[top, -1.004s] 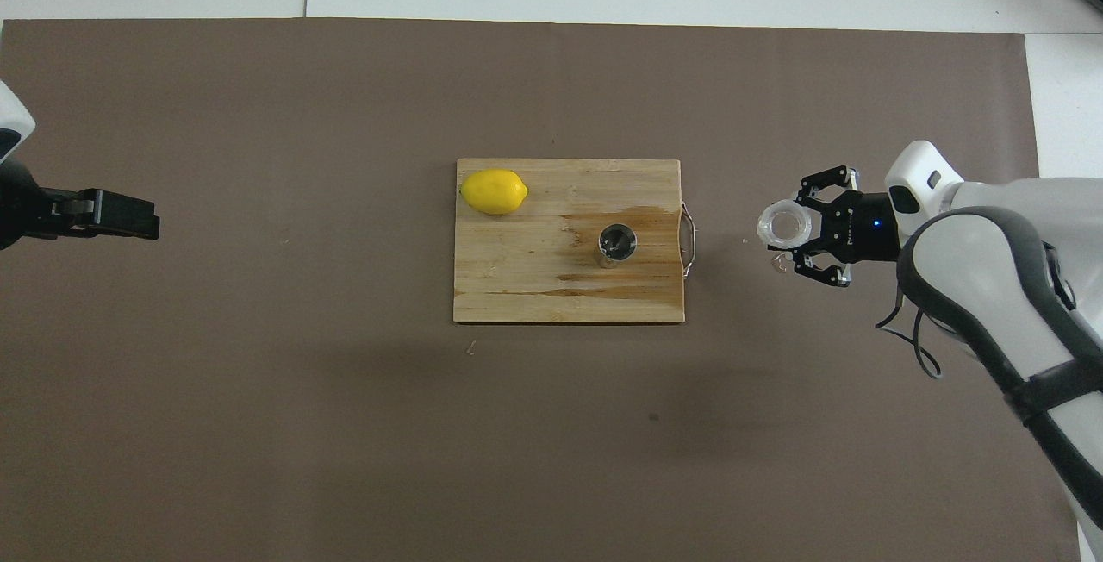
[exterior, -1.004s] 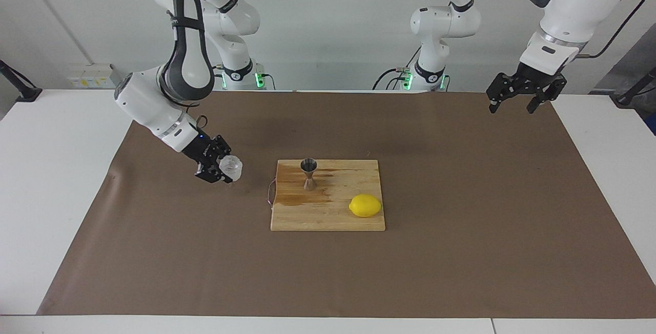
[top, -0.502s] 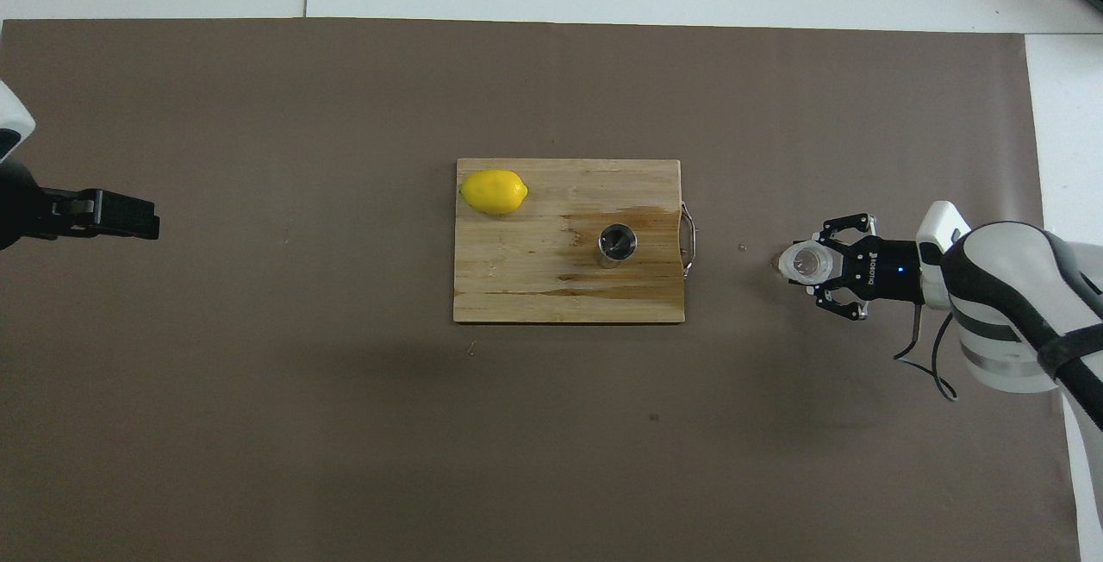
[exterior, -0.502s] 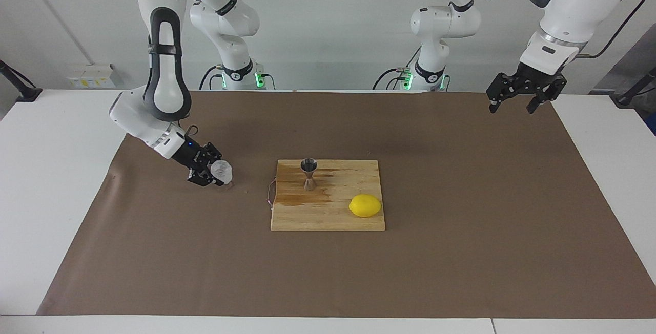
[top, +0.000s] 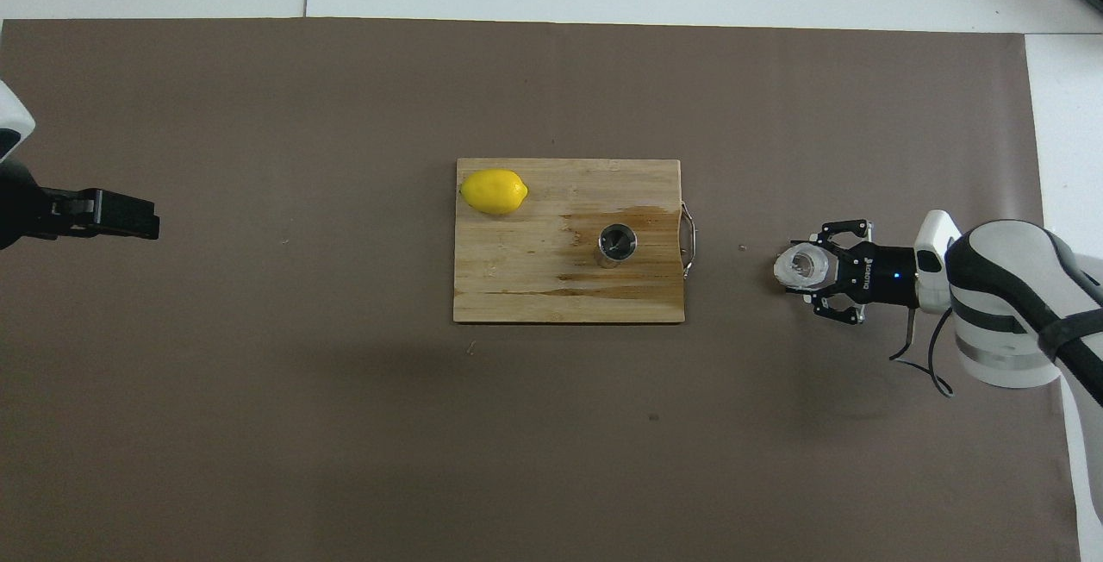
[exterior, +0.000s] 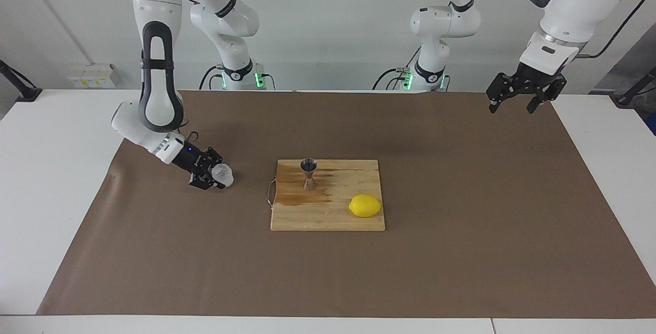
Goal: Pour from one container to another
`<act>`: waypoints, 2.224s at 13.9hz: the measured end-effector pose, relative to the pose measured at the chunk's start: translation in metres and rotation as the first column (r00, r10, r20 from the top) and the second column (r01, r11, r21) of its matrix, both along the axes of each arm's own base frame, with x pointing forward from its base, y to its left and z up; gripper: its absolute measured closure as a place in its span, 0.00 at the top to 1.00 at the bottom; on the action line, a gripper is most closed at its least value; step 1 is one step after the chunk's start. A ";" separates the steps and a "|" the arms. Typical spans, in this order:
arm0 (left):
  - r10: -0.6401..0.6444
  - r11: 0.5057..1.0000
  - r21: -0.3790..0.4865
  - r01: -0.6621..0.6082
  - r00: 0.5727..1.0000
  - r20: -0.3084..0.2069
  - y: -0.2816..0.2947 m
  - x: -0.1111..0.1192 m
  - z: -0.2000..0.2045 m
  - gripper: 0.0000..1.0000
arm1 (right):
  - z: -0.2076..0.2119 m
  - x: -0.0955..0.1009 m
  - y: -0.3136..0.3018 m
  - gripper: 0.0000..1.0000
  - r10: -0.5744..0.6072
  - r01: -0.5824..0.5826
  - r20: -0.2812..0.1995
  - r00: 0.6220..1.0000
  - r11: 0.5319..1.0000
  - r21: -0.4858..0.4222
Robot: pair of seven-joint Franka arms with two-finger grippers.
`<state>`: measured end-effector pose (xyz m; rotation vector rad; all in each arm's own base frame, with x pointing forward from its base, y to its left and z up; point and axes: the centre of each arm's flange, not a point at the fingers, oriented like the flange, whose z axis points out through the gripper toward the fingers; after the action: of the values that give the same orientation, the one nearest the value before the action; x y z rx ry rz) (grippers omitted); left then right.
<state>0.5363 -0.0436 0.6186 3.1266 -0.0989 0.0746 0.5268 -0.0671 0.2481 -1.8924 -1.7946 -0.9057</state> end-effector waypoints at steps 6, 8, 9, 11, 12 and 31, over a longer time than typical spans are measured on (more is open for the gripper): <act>0.000 1.000 0.000 0.000 1.000 0.000 0.000 0.000 0.000 1.00 | 0.067 0.010 0.013 1.00 -0.052 0.041 -0.090 0.995 0.993 -0.115; 0.000 1.000 0.000 0.000 1.000 0.000 0.000 0.000 0.000 1.00 | 0.096 0.008 0.026 1.00 -0.103 0.077 -0.157 0.982 0.983 -0.168; 0.000 1.000 0.000 0.000 1.000 0.000 0.000 0.000 0.000 1.00 | 0.107 0.005 0.030 1.00 -0.134 0.100 -0.185 0.973 0.978 -0.184; 0.000 1.000 0.000 0.000 1.000 0.000 0.000 0.000 0.000 1.00 | 0.120 0.003 0.035 1.00 -0.209 0.153 -0.233 0.950 0.959 -0.238; 0.000 1.000 0.000 0.000 1.000 0.000 0.000 0.000 0.000 1.00 | 0.122 0.003 0.036 1.00 -0.263 0.188 -0.262 0.928 0.942 -0.279; 0.000 1.000 0.000 0.000 1.000 0.000 0.000 0.000 0.000 1.00 | 0.287 0.016 0.085 1.00 -0.968 0.701 -0.169 -0.184 -0.009 -0.713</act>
<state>0.5363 -0.0436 0.6186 3.1266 -0.0987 0.0746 0.5426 0.0179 0.5352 -3.1479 0.2422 0.1017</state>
